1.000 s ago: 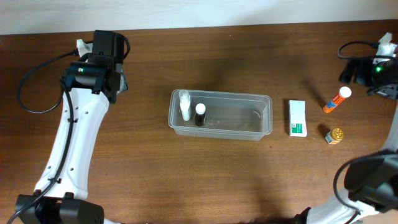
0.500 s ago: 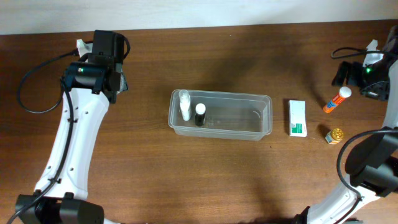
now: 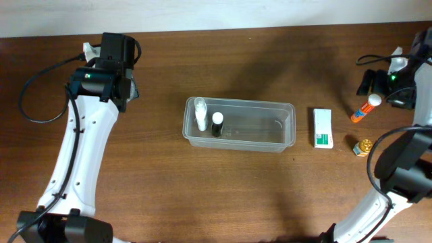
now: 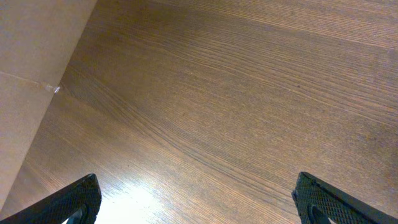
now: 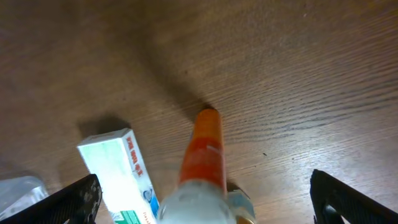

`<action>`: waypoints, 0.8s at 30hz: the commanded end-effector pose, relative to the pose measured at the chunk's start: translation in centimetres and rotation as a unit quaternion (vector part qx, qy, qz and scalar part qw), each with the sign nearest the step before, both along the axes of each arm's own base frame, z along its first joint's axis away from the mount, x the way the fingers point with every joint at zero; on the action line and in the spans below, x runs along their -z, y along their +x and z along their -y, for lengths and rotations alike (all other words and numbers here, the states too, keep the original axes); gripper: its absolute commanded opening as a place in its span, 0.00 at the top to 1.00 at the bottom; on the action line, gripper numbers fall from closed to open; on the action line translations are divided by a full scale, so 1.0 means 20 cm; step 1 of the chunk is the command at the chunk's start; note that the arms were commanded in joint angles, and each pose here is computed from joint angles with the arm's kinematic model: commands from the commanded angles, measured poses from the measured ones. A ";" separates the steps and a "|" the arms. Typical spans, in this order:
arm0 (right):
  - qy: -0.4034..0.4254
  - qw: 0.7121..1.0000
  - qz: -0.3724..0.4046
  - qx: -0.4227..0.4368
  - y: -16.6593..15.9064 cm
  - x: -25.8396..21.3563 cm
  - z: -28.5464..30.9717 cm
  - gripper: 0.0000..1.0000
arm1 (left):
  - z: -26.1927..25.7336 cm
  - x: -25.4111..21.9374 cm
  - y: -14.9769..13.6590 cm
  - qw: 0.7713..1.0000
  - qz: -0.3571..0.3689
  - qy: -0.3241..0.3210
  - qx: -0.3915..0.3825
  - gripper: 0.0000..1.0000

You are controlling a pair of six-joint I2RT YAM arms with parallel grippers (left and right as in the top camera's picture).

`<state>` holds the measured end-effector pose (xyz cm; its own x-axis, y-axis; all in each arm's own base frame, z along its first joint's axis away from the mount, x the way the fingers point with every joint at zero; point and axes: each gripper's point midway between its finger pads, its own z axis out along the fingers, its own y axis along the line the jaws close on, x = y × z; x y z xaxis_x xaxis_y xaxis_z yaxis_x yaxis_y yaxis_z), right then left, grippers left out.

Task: Pack container
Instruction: 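Move the right gripper up and over the orange tablet tube, then lower the right gripper and close it on the orange tube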

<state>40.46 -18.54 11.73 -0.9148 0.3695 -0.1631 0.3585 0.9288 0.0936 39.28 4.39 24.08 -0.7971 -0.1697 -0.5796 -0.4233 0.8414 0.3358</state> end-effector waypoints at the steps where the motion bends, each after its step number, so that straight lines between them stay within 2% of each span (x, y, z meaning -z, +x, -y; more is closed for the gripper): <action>1: -0.006 1.000 -0.007 -0.001 0.00 0.03 0.03 0.02 | -0.02 -0.08 -0.01 1.000 0.020 0.005 -0.005 0.01; 5: -0.005 1.000 -0.009 -0.001 0.00 0.04 0.03 0.01 | -0.02 -0.08 -0.01 1.000 0.020 0.005 -0.005 0.01; 9: -0.005 1.000 -0.009 -0.001 0.00 0.04 0.03 0.21 | -0.02 -0.08 -0.01 1.000 0.020 0.005 -0.005 0.01; 13: -0.005 1.000 -0.010 0.000 0.00 0.04 0.03 0.34 | -0.02 -0.08 -0.01 1.000 0.020 0.005 -0.005 0.01; 17: -0.003 1.000 -0.012 -0.001 0.00 0.04 0.03 0.37 | -0.02 -0.08 -0.01 1.000 0.020 0.006 -0.005 0.01; 22: -0.002 1.000 -0.014 -0.001 -0.01 0.04 0.03 0.49 | -0.02 -0.08 -0.01 1.000 0.020 0.005 -0.005 0.00; 24: -0.002 1.000 -0.014 -0.001 -0.01 0.04 0.03 0.50 | -0.02 -0.08 -0.01 1.000 0.020 0.005 -0.005 0.01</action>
<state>40.25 -18.70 10.78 -0.9196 0.3684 -0.1362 0.3601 0.9293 0.0823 39.28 4.39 24.08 -0.7971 -0.1697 -0.5796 -0.4233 0.8414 0.3358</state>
